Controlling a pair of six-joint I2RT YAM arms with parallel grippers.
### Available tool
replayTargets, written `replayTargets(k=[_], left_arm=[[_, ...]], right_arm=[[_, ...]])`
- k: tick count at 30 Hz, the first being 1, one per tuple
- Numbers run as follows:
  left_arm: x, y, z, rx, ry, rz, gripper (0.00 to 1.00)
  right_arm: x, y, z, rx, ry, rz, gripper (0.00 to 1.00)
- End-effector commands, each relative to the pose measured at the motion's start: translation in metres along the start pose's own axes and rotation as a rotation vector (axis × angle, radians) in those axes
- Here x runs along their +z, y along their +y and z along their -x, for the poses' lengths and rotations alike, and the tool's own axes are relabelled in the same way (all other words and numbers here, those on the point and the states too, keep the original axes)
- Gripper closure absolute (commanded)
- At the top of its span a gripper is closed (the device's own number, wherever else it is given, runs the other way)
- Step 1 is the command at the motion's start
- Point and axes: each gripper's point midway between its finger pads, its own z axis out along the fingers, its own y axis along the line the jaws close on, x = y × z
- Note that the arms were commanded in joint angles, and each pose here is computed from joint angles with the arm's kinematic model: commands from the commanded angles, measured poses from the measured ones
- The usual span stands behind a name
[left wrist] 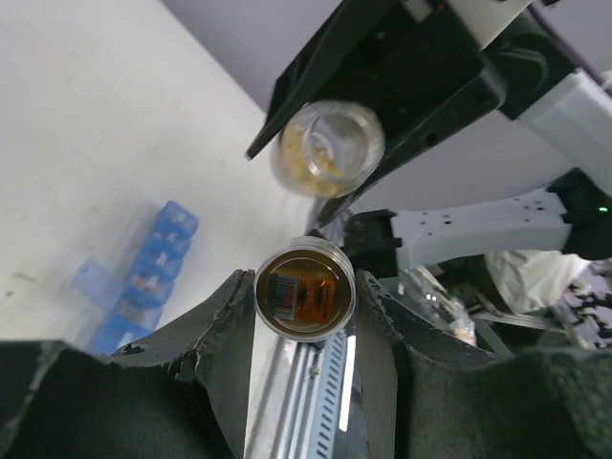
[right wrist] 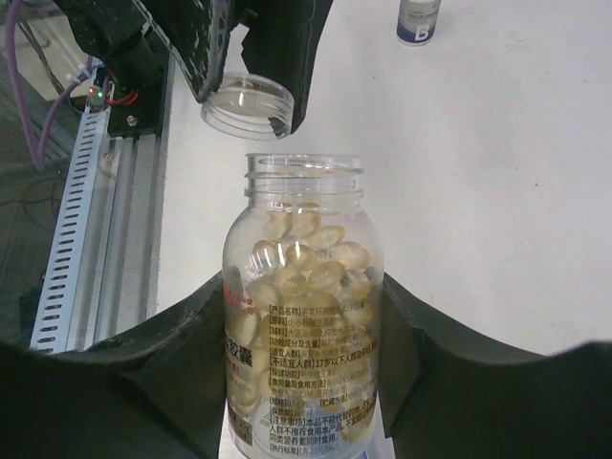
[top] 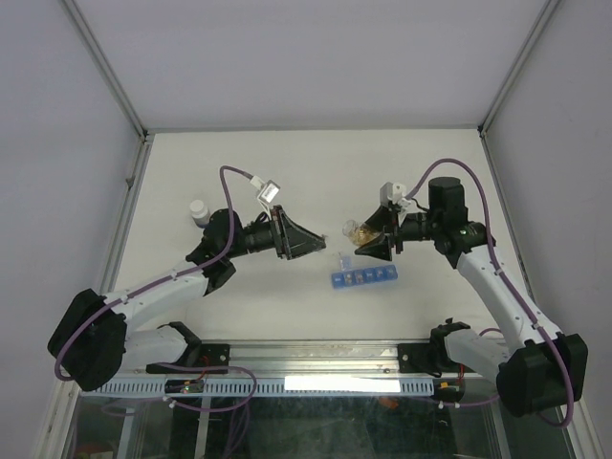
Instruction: Sort the pills into containers
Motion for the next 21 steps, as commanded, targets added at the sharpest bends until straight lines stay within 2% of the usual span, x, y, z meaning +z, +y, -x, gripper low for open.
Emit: replayTargets(k=[1, 9, 21], left_arm=[[-0.001, -0.059, 0.015, -0.036, -0.001, -0.285, 0.82], [0.014, -0.042, 0.013, -0.078, 0.014, -0.249, 0.82], [0.02, -0.031, 0.023, -0.087, -0.042, -0.193, 0.82]], right_arm=[[0.002, 0.002, 0.008, -0.121, 0.029, -0.019, 1.0], [0.012, 0.01, 0.004, -0.15, 0.061, 0.006, 1.0], [0.018, 0.018, 0.001, -0.169, 0.083, 0.033, 1.0]])
